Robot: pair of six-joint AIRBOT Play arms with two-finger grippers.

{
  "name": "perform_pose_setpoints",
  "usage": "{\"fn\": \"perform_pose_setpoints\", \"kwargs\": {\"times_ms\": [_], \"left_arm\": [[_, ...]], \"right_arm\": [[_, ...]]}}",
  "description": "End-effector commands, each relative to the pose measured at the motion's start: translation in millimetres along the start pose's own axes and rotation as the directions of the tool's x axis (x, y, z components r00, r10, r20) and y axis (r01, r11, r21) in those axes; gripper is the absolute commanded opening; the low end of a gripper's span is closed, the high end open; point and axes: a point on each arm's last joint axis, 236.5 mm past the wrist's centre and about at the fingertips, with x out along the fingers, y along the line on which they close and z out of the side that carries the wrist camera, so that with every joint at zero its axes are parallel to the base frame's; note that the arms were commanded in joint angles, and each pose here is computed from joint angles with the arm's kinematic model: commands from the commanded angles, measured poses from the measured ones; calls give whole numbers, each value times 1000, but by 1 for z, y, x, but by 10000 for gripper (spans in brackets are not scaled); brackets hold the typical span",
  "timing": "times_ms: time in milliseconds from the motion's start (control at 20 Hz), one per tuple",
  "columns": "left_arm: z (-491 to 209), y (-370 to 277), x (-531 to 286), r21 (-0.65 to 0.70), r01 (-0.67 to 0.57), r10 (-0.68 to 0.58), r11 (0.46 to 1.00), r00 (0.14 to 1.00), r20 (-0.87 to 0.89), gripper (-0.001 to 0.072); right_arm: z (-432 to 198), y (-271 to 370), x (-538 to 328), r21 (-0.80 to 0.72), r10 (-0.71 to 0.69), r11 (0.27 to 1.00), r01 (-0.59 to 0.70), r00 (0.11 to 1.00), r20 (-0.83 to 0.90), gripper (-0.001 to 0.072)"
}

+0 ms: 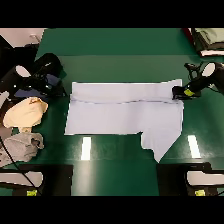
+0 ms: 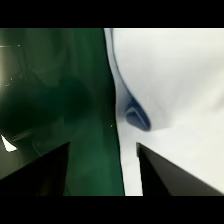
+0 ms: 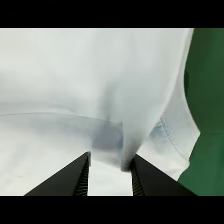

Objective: Fold the shirts.

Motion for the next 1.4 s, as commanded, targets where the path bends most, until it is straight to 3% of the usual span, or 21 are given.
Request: {"fn": "perform_pose_setpoints", "kwargs": {"times_ms": [0, 250, 550, 900, 1000, 1050, 1100, 1150, 1350], "left_arm": [[-20, -3, -20, -81, 34, -42, 996, 995, -95, 490], [-81, -5, -46, -171, 69, -100, 983, 978, -184, 489], [-184, -33, 4, -316, 138, -223, 939, 942, -250, 489], [-198, -43, 15, -374, 172, -275, 911, 931, -241, 487], [-190, -46, 16, -380, 194, -288, 904, 934, -209, 237], [-187, -47, 16, -383, 197, -288, 902, 937, -198, 230], [-185, -48, 15, -380, 205, -293, 902, 937, -190, 84], [-182, -49, 14, -354, 215, -293, 910, 939, -182, 21], [-144, -50, -11, -275, 225, -259, 935, 962, -92, 20]], "right_arm": [[-17, 14, -17, -9, 93, 996, -94, 994, -61, 314], [-33, 2, -75, 26, 165, 986, -167, 984, 68, 314], [-40, 14, -95, 49, 301, 948, -313, 938, 174, 314], [-47, 22, -98, 39, 332, 940, -340, 932, 144, 313], [-59, 19, -95, 35, 322, 945, -326, 942, 94, 314], [-68, 16, -90, 39, 307, 950, -310, 949, 70, 314], [-79, 12, -83, 46, 288, 956, -290, 956, 48, 314], [-93, 5, -74, 54, 257, 965, -257, 966, 17, 314], [-160, -36, -40, 136, 101, 987, -83, 986, -131, 320]]}}
